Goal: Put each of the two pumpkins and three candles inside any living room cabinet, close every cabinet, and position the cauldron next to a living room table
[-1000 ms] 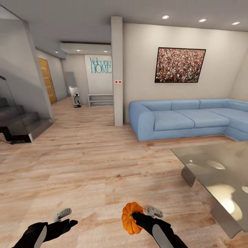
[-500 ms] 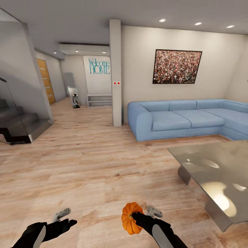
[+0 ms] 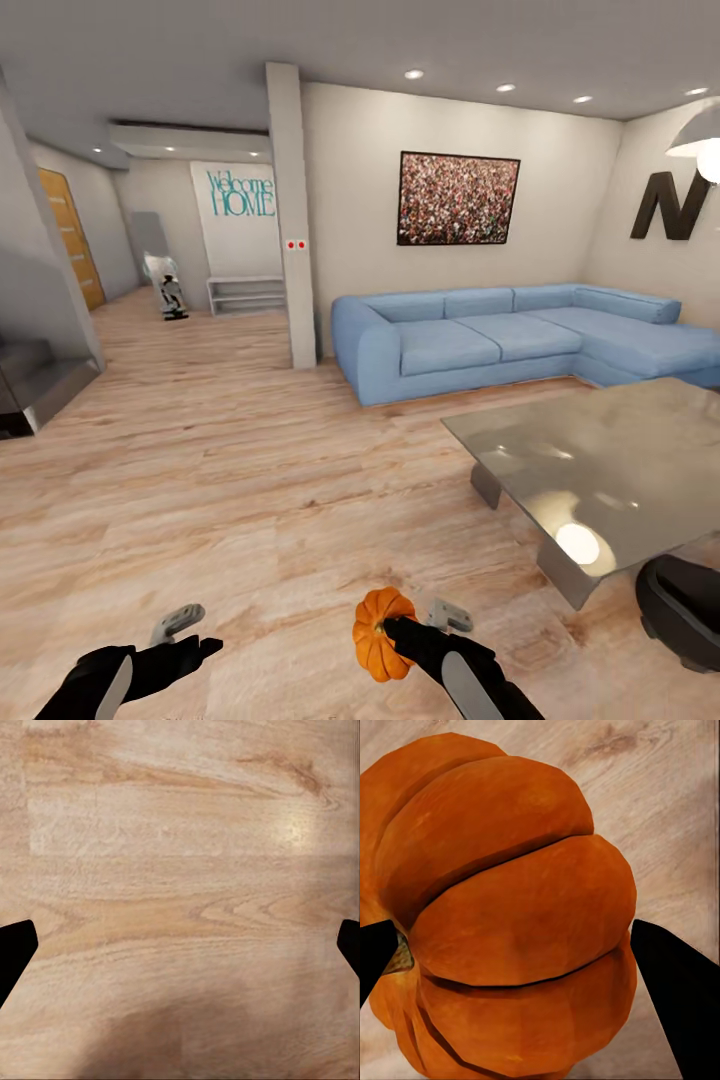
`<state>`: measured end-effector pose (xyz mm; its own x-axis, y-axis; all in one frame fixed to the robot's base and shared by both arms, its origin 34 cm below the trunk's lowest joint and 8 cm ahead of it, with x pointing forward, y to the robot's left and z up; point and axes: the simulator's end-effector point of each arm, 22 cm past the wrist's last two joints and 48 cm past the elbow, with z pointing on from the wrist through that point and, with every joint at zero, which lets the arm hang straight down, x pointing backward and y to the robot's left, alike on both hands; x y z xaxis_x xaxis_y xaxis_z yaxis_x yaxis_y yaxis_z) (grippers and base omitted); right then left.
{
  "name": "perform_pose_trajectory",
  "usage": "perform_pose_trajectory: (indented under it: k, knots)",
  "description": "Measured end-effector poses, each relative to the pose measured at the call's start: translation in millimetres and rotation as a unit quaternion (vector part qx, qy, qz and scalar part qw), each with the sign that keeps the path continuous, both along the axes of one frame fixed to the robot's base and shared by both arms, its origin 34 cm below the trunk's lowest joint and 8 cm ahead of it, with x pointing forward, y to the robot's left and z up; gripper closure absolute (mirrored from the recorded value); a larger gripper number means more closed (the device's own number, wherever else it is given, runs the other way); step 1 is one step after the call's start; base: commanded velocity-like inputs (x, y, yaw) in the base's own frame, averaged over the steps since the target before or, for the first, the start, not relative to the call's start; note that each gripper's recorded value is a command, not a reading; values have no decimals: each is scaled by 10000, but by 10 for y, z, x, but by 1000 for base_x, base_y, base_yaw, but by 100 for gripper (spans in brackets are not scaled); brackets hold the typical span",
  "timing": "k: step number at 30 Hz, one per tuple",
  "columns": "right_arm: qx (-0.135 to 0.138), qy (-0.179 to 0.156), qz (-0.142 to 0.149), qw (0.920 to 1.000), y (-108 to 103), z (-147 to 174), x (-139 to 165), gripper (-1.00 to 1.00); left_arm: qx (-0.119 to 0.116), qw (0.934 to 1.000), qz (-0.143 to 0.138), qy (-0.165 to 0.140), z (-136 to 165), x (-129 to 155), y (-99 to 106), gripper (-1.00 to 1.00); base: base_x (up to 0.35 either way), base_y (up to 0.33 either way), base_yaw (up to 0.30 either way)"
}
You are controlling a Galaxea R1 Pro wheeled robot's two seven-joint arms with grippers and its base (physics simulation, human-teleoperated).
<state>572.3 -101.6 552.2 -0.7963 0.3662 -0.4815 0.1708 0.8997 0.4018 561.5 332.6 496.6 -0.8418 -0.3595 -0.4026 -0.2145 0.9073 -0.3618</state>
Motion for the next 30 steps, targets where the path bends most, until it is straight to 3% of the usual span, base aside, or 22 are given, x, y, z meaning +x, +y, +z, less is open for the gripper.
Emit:
perform_pose_trajectory:
  k: [17,30]
  knots:
    - [-43,116,-12,9999,-24,236,-17,100,1,10000,2,10,329,39,6,-100,-280,36,-279]
    - [-39,127,-22,9999,-28,474,6,100,2,10000,5,11,573,64,9,-100,-20,0,-279]
